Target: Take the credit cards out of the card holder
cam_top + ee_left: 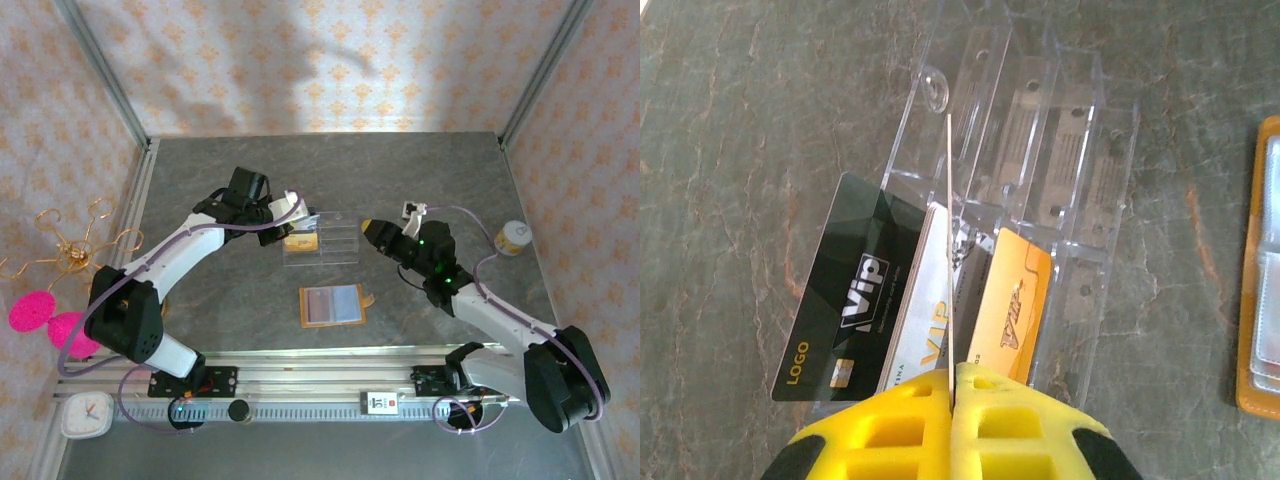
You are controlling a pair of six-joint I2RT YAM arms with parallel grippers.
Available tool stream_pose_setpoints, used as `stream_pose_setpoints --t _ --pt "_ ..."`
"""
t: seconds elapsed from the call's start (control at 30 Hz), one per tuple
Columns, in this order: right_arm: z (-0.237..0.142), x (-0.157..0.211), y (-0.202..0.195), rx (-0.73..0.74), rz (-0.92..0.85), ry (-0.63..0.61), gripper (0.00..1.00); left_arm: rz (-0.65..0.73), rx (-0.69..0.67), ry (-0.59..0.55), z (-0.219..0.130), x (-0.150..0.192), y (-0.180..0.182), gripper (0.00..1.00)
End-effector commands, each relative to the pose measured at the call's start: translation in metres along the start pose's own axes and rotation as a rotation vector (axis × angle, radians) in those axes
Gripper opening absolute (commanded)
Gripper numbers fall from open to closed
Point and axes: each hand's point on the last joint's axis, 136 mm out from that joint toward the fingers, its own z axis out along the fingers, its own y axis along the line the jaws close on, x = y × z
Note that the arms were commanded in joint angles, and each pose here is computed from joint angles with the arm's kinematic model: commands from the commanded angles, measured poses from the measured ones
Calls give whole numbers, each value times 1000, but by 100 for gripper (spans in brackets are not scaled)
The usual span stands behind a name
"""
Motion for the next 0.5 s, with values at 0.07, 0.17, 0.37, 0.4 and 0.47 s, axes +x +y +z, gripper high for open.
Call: stream_pose_setpoints --t 0.07,0.17,0.37,0.4,0.47 --pt "2 -16 20 -49 -44 -31 30 31 -14 12 3 5 4 0" --pt "2 -17 20 -49 -43 -33 30 29 3 19 6 8 1 0" --pt "2 -18 21 -49 -46 -31 30 28 10 35 10 10 3 0" --pt "2 -18 20 -48 -45 -31 30 26 8 35 10 10 4 0" --pt "2 -19 21 -49 -44 -33 30 28 11 52 12 13 5 0"
